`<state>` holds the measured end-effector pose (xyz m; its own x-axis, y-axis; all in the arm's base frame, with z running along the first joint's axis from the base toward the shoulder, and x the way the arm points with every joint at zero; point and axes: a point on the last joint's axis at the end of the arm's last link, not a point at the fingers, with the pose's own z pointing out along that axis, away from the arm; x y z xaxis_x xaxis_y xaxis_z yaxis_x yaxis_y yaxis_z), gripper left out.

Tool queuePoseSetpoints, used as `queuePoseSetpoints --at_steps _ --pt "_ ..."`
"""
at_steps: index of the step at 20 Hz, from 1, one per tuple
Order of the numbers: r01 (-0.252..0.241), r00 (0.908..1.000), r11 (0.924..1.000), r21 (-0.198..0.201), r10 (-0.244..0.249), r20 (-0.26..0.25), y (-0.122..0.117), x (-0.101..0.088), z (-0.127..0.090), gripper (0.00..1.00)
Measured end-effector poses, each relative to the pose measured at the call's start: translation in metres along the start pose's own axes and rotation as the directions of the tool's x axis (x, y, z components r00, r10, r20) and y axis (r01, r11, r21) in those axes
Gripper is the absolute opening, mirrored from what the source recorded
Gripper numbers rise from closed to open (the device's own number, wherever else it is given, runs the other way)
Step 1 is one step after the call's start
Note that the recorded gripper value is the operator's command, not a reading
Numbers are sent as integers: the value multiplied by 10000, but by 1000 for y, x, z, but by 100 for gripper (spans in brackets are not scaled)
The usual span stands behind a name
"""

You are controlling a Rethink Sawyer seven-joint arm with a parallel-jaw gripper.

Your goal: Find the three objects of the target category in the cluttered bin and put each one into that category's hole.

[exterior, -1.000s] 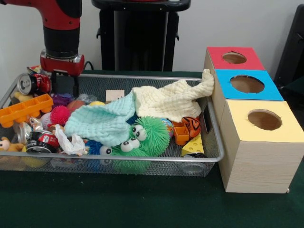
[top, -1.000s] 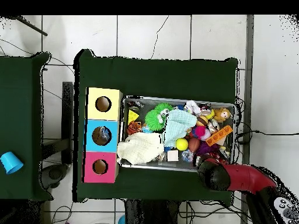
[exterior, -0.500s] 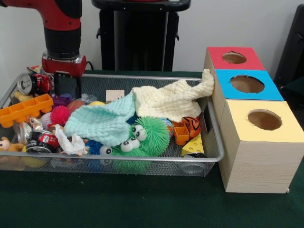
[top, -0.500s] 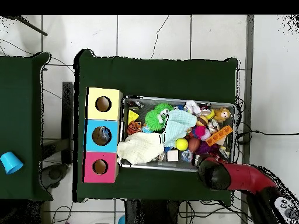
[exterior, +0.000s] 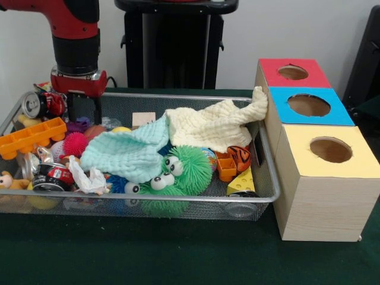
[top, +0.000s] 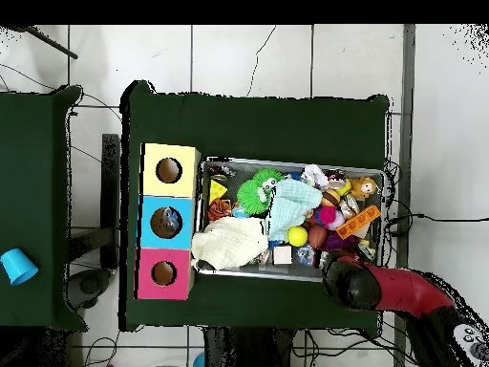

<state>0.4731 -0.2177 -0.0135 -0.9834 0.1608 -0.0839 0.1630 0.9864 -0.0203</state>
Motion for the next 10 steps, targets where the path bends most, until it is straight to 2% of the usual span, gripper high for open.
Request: queuePoseSetpoints --at_steps 10 --pt "-107 9999 9995 -283 106 -38 9 1 1 100"
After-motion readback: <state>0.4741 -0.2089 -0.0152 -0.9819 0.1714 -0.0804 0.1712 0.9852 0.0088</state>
